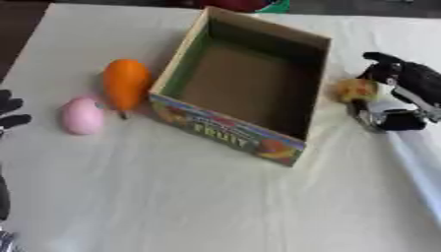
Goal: Pick up objects on the table and place them in the box.
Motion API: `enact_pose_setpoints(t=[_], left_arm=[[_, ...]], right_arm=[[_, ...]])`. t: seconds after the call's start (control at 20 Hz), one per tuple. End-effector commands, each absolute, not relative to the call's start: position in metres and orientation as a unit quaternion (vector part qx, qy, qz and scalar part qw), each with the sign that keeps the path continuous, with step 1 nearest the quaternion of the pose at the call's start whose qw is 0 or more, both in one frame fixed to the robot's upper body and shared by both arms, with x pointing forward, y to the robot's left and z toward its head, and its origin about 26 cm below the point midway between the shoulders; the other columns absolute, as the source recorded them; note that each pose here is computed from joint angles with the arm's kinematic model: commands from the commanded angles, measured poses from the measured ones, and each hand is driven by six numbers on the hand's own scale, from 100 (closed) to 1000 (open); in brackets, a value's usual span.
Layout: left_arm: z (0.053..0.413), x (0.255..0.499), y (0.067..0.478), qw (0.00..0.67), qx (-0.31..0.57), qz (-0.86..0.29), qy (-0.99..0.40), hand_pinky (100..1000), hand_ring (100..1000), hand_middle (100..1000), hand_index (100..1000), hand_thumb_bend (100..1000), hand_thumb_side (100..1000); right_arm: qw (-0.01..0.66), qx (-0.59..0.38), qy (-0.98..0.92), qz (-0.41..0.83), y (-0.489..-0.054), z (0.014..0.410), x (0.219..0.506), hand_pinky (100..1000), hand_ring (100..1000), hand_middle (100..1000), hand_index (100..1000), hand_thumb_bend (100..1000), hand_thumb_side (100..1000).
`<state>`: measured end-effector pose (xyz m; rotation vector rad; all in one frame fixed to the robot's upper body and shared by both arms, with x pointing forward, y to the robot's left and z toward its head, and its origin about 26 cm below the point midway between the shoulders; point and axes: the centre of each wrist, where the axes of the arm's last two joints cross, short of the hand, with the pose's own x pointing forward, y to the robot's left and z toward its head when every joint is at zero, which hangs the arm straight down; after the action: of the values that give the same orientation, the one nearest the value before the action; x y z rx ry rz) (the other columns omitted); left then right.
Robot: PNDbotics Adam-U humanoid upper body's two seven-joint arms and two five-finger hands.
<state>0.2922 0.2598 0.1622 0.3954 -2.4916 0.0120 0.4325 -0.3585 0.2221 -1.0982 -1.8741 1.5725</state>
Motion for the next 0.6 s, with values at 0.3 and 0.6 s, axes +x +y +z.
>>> enact_pose_setpoints(t=[0.3,0.6], left_arm=[[0.167,0.29,0.261,0.298,0.149,0.002,-0.943,661,727,695,680,100,936],[0.166,0.289,0.262,0.299,0.149,0.003,-0.943,661,725,695,681,100,929]], right_arm=[[0.26,-0.368,-0.691,0.565,-0.362,0.249,0.427,640,1000,291,491,100,205],[0.257,-0.367,-0.701,0.555,-0.359,0.259,0.424,628,1000,254,453,100,200]])
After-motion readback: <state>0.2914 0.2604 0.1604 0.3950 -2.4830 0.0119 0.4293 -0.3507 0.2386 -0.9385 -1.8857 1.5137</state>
